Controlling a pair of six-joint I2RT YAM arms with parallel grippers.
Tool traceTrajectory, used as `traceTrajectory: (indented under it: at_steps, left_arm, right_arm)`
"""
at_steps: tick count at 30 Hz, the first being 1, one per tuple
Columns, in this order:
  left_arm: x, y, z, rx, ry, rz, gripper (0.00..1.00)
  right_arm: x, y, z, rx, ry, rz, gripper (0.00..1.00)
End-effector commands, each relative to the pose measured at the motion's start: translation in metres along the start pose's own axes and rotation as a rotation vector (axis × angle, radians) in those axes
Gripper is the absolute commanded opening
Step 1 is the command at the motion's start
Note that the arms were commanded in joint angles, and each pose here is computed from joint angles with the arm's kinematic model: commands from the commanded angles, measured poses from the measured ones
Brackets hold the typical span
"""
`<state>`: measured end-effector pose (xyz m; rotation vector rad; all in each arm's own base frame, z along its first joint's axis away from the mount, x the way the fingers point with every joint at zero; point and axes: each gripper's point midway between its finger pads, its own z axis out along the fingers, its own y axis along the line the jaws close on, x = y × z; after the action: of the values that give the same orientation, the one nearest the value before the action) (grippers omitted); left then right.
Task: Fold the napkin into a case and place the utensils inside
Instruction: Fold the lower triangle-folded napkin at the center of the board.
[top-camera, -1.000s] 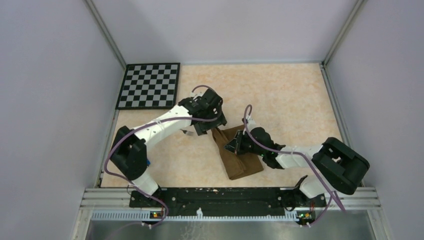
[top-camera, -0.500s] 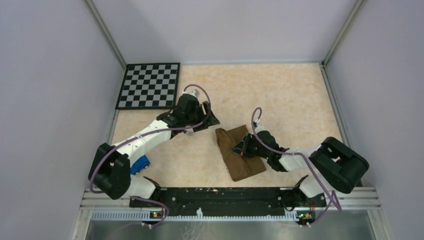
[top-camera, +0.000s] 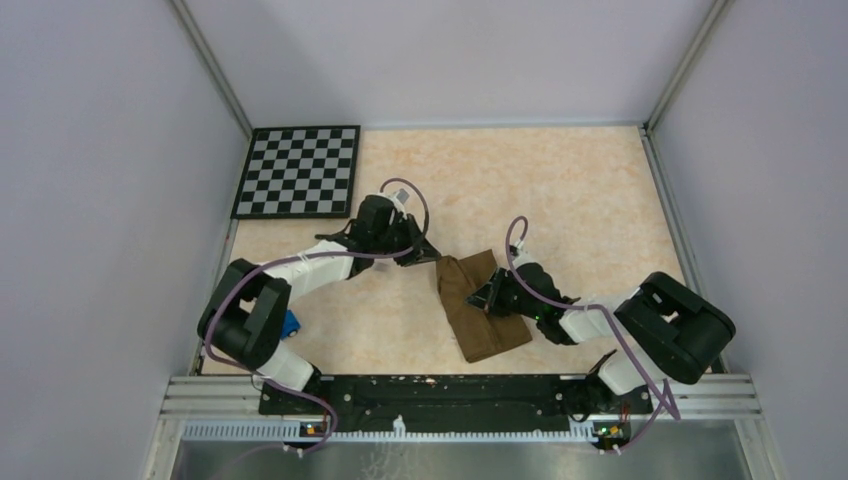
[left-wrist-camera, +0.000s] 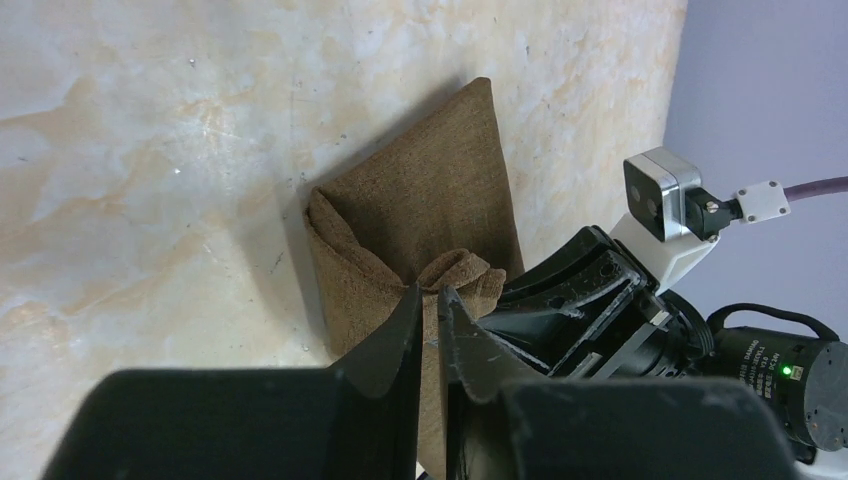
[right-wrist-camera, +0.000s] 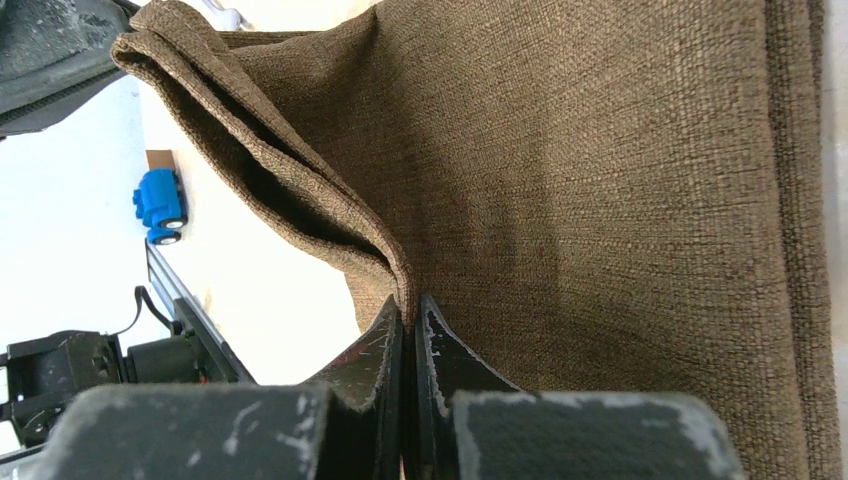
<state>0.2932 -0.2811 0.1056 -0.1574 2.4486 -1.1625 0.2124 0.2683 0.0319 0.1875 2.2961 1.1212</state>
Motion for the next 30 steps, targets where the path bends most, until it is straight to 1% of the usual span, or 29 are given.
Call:
traceTrajectory:
  at_steps: [1, 5, 7, 9, 12, 16, 19, 22, 25, 30]
  left_arm:
    - [-0.003, -0.019, 0.004, 0.113, -0.006, 0.024, 0.14]
    - [0.001, -0.016, 0.012, 0.123, 0.005, 0.002, 0.13]
    - [0.002, -0.014, 0.019, 0.121, 0.009, -0.012, 0.11]
    - [0.0, -0.006, 0.026, 0.09, -0.002, -0.022, 0.08]
    - [-0.009, 0.011, 0.037, 0.026, -0.041, -0.019, 0.06]
    - [-0.016, 0.015, 0.044, -0.002, -0.035, 0.015, 0.04]
    - [-0.02, -0.002, 0.034, 0.035, -0.033, 0.065, 0.06]
    - [-0.02, -0.022, 0.017, 0.08, -0.027, 0.102, 0.11]
    - [-0.013, -0.034, 0.003, 0.124, -0.019, 0.108, 0.16]
    - [0.0, -0.031, -0.011, 0.125, -0.01, 0.087, 0.15]
  right_arm:
    - [-0.01, 0.006, 0.001, -0.028, -0.038, 0.007, 0.0]
    - [-0.01, 0.008, 0.003, -0.035, -0.036, 0.007, 0.0]
    - [-0.011, 0.01, 0.003, -0.038, -0.034, 0.004, 0.0]
    - [-0.011, 0.01, 0.003, -0.039, -0.033, 0.005, 0.0]
    - [-0.012, 0.008, 0.003, -0.029, -0.038, 0.008, 0.0]
    - [-0.013, 0.003, 0.005, -0.017, -0.035, 0.015, 0.0]
    - [-0.012, 0.002, 0.004, -0.016, -0.035, 0.015, 0.0]
    - [-0.012, 0.002, 0.003, -0.017, -0.033, 0.013, 0.0]
    - [-0.013, 0.009, 0.006, -0.042, -0.021, -0.003, 0.0]
    - [-0.009, 0.018, 0.014, -0.082, 0.023, -0.005, 0.0]
